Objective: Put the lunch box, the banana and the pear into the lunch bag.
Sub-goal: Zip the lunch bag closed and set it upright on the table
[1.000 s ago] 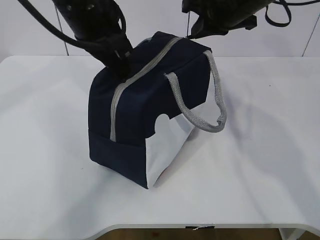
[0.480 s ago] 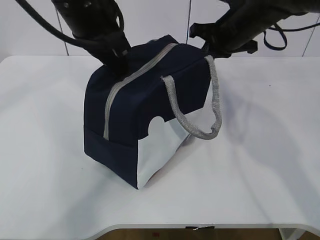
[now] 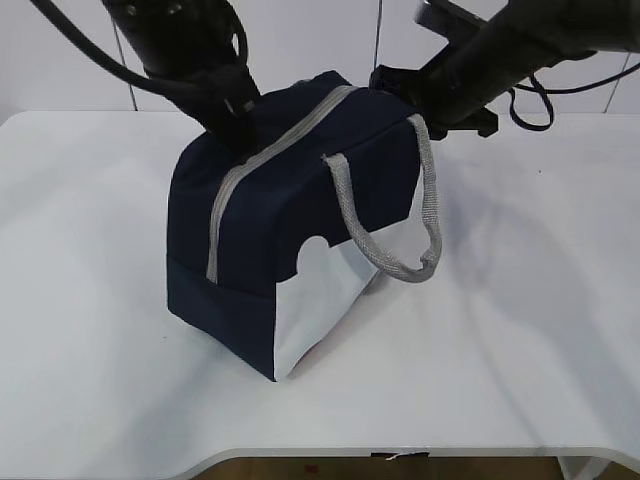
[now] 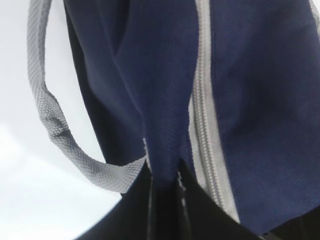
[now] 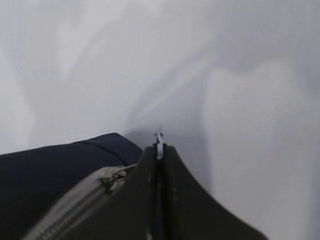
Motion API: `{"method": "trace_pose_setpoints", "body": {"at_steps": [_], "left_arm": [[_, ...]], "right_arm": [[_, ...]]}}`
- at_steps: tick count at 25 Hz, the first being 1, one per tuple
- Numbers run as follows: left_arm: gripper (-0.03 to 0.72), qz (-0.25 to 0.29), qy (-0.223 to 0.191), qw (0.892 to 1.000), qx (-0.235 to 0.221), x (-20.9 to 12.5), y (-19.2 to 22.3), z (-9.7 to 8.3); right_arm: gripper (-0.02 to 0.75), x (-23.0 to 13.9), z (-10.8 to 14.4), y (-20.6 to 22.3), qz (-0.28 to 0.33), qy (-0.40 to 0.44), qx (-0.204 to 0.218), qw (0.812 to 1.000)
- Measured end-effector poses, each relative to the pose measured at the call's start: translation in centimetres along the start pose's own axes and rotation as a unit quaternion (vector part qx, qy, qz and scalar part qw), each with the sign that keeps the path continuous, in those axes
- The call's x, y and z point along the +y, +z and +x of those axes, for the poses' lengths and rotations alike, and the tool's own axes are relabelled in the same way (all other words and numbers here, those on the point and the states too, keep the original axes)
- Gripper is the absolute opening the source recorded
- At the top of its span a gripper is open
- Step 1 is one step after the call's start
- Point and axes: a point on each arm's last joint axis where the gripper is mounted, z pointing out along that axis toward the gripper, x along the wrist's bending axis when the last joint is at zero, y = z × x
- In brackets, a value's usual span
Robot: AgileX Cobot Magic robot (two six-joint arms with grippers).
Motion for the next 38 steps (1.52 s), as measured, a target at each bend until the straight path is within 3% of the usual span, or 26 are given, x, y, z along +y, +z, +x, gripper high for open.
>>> {"method": "trace_pose_setpoints", "body": {"at_steps": [10, 13, 20, 23, 29, 33, 38], "left_arm": [[0.013, 0.001, -0.007, 1.000, -0.013, 0.0, 0.0, -0.2], [0.012, 0.002, -0.010, 1.000, -0.014, 0.0, 0.0, -0.3], [0.012, 0.004, -0.025, 1.000, -0.014, -0.1, 0.0, -0.3], [0.012, 0.004, -0.032, 0.999, -0.014, -0.1, 0.0, -0.3], [0.020, 0.012, -0.081, 0.997, 0.010, -0.2, 0.0, 0.2], [0.129, 0.018, -0.114, 0.992, 0.041, -0.4, -0.2, 0.7], [0.435, 0.018, -0.121, 0.991, 0.053, -0.5, -0.4, 0.8]], "right_arm": [[0.027, -0.4, 0.2, 0.0, 0.029, -0.013, 0.016, 0.999], [0.117, -0.4, 0.4, -0.3, 0.038, -0.011, 0.023, 0.999], [0.480, 0.8, 1.3, -1.4, 0.029, -0.025, 0.035, 0.999], [0.523, 1.5, 1.7, -2.5, 0.032, -0.064, 0.024, 0.997], [0.524, 2.7, 3.2, -6.1, 0.074, -0.122, 0.011, 0.990], [0.512, 3.2, 4.0, -8.0, 0.091, -0.140, 0.010, 0.986], [0.511, 3.8, 4.1, -9.6, 0.074, -0.164, -0.018, 0.984]]}}
